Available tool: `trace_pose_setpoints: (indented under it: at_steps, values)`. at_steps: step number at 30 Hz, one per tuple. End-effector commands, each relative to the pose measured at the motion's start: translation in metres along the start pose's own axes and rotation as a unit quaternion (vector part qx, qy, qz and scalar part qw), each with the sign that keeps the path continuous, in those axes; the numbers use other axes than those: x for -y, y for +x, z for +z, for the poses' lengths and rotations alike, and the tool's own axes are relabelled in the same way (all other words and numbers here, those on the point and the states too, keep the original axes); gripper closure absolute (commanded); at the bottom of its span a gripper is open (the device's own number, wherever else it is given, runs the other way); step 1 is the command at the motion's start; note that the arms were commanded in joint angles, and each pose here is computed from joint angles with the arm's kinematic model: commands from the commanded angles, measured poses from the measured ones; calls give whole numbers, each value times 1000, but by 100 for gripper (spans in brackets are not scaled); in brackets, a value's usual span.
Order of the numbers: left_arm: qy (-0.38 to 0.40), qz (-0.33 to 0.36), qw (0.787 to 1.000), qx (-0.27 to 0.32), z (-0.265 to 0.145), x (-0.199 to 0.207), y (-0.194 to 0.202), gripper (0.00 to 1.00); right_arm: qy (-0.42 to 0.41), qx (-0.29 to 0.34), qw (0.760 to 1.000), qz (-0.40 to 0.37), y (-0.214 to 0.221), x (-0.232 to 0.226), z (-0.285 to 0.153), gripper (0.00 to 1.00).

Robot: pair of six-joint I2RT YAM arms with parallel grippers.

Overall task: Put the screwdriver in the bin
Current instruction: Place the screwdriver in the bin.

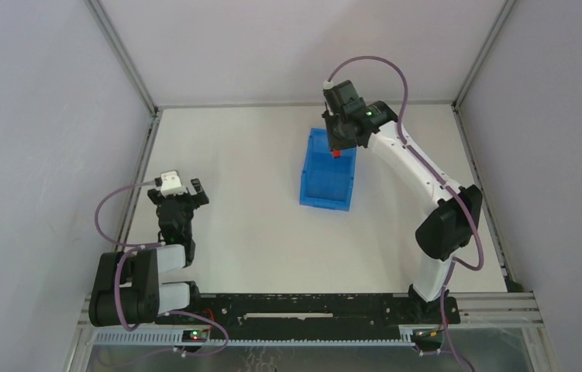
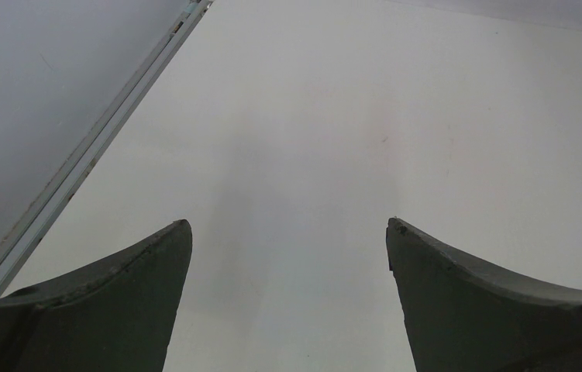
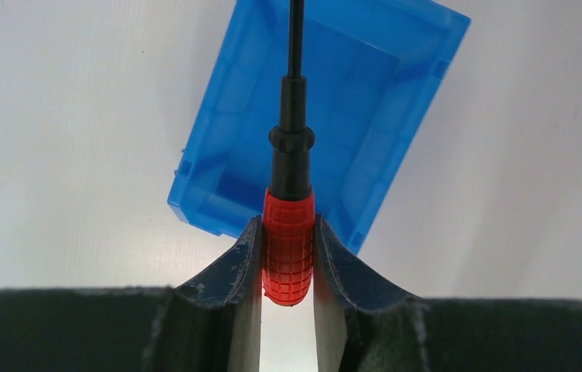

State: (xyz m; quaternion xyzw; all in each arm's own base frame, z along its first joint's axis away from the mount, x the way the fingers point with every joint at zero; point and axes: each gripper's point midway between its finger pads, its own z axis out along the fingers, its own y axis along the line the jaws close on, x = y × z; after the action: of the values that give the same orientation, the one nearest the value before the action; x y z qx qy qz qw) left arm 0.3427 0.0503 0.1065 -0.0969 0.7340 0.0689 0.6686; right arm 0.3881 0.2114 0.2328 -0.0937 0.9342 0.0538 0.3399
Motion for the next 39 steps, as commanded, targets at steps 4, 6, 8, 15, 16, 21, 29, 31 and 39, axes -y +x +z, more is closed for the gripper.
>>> trace_pose_setpoints:
  at_steps: [4,6,8,15,16,21,29,31,39]
  values:
    - [-3,1,999,42,8,2,-29,0,-4,-20,1000,-20,4,-16,11,89]
    - [-4,1,999,41,8,1,-28,0,-1,-31,999,-24,11,-17,17,88]
    - [-3,1,999,41,8,2,-28,0,3,-37,999,-24,18,-16,23,87]
    - [-3,1,999,42,8,1,-29,0,3,-62,997,-41,46,-14,45,87]
    - [-3,1,999,42,8,1,-29,0,3,-66,997,-47,49,-13,48,87]
    - [-3,1,999,42,8,2,-29,0,12,-72,995,-68,61,-8,65,85]
    - [-3,1,999,42,8,1,-29,0,12,-77,995,-68,68,-11,88,85]
    - [-3,1,999,42,8,1,-29,0,12,-79,995,-67,70,-11,92,85]
    - [-3,1,999,42,8,1,-29,0,25,-96,993,-68,82,-8,106,84]
